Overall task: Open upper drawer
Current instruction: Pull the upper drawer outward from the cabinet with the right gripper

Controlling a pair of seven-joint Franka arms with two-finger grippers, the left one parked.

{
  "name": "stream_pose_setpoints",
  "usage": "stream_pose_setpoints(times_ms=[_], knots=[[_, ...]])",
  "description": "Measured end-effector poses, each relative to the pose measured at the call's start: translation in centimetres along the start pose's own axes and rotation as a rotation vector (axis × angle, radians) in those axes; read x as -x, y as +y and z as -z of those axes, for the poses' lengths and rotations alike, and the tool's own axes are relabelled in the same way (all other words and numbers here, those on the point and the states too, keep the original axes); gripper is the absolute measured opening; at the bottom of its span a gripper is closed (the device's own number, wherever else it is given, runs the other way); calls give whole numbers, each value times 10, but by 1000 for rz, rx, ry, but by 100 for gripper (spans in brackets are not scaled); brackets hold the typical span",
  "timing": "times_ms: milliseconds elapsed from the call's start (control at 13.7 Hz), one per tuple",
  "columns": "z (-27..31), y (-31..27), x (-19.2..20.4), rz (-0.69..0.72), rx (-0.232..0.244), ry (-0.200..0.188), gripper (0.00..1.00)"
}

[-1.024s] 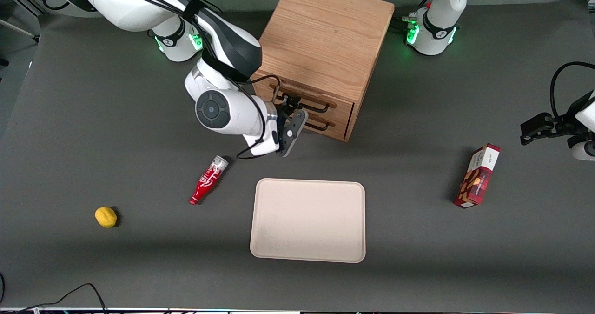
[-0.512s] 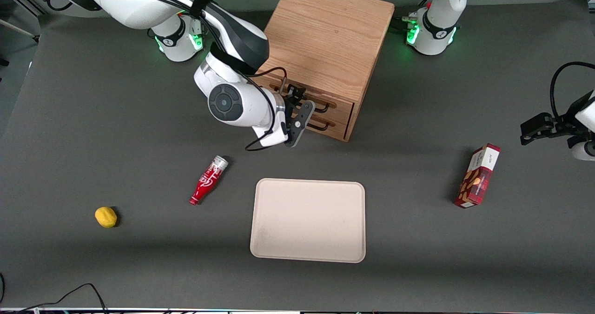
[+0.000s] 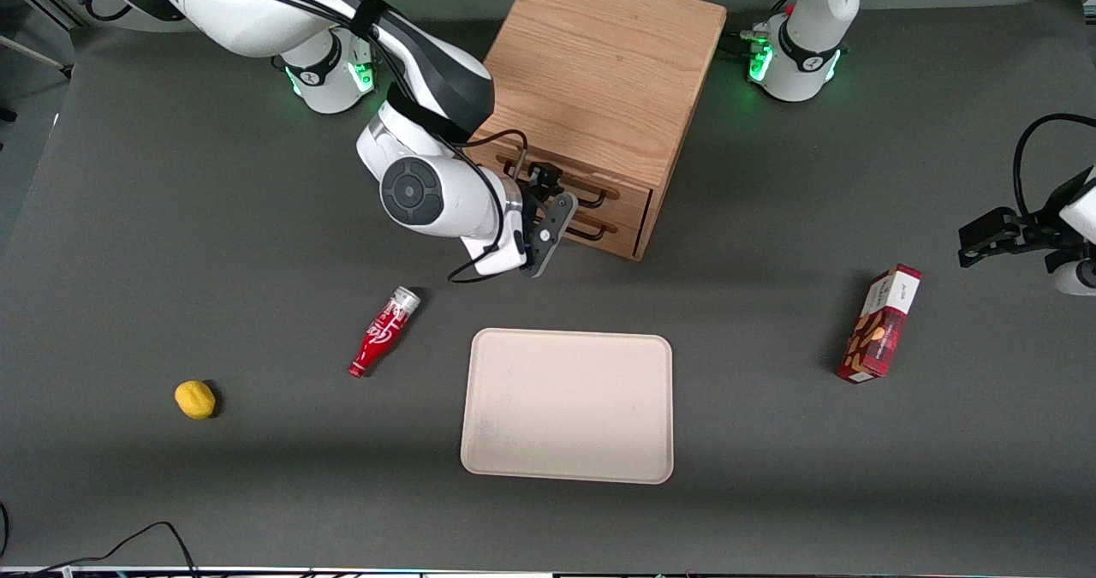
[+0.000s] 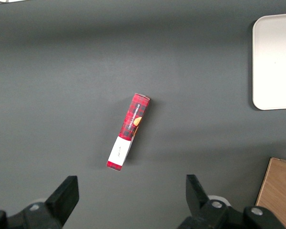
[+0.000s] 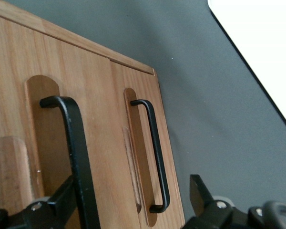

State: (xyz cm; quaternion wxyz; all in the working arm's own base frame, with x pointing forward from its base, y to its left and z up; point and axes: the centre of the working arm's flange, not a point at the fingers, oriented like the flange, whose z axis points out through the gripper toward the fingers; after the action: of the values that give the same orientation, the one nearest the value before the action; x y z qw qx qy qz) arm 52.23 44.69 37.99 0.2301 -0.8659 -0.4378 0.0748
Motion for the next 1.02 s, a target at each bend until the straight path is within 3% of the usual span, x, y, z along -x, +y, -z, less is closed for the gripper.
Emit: stream_pose_setpoints(times_ms=[1024], knots=[[34,92,-17,-88,46,107,100]])
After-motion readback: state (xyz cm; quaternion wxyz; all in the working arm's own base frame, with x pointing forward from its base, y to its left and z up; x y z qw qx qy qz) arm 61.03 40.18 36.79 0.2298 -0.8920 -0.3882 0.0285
